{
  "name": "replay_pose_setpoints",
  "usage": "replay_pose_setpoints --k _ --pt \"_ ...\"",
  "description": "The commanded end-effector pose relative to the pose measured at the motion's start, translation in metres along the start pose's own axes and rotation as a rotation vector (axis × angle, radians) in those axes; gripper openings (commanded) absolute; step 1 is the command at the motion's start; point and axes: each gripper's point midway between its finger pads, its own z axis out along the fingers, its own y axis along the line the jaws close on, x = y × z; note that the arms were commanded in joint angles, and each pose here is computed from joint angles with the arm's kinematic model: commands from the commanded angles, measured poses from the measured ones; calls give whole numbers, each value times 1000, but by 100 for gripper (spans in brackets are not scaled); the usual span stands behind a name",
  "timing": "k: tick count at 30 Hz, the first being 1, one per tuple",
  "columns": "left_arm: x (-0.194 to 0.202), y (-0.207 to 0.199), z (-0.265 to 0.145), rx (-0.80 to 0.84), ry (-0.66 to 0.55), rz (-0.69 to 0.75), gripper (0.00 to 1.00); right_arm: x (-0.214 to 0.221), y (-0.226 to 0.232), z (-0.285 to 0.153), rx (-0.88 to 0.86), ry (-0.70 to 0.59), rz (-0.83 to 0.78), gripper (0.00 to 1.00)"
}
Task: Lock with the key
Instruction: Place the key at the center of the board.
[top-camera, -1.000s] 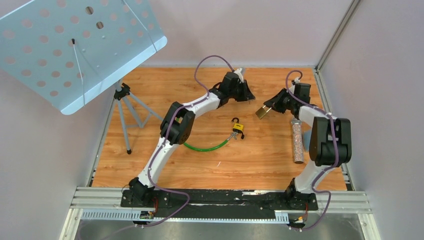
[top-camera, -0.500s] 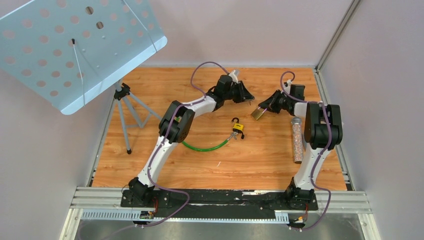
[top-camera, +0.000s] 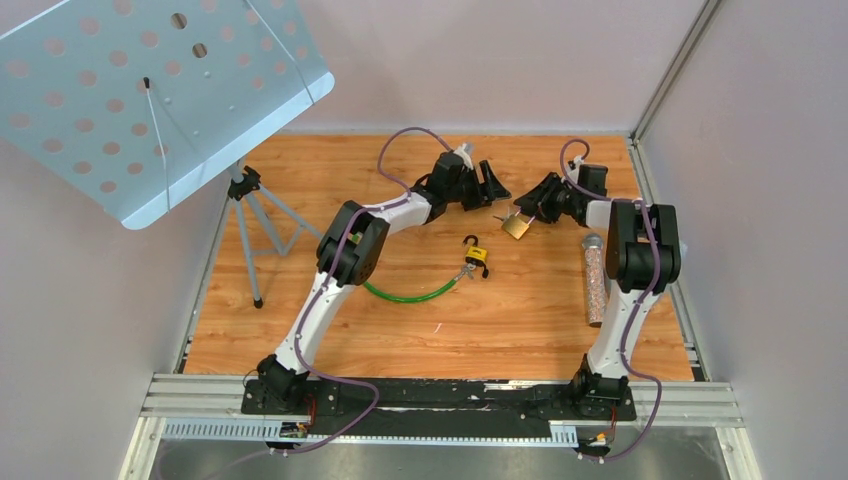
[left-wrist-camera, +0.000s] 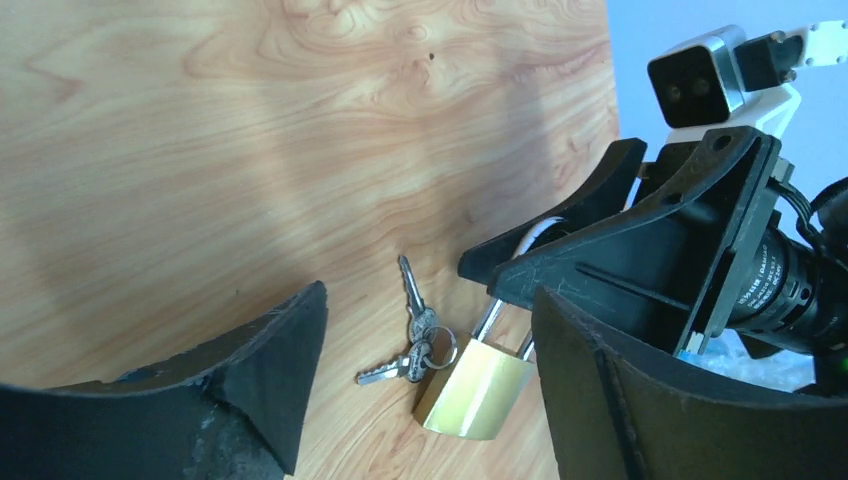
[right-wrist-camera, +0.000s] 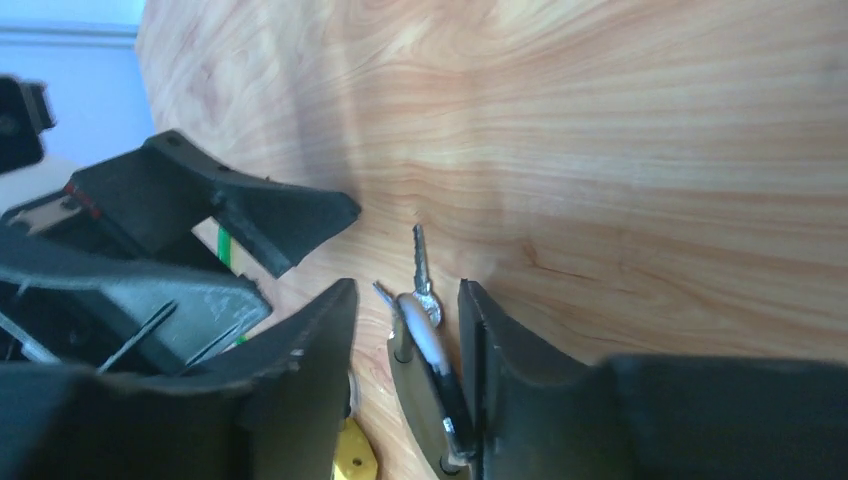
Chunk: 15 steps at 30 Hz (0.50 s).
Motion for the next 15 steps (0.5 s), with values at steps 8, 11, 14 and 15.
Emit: replay_pose_setpoints --k 8,11,14,15 --pt "-54 -39 -64 -118 -161 225 99 -54 -8 -39 349 -224 -35 68" --pt "-72 -55 -91 -153 -219 277 100 -63 -12 -59 448 -289 -47 74" --pt "-82 -51 -116 -229 -263 302 100 -62 6 -69 408 -281 -117 75" --pt "-86 -56 -128 -238 -271 322 100 -59 12 -71 393 -274 -131 75"
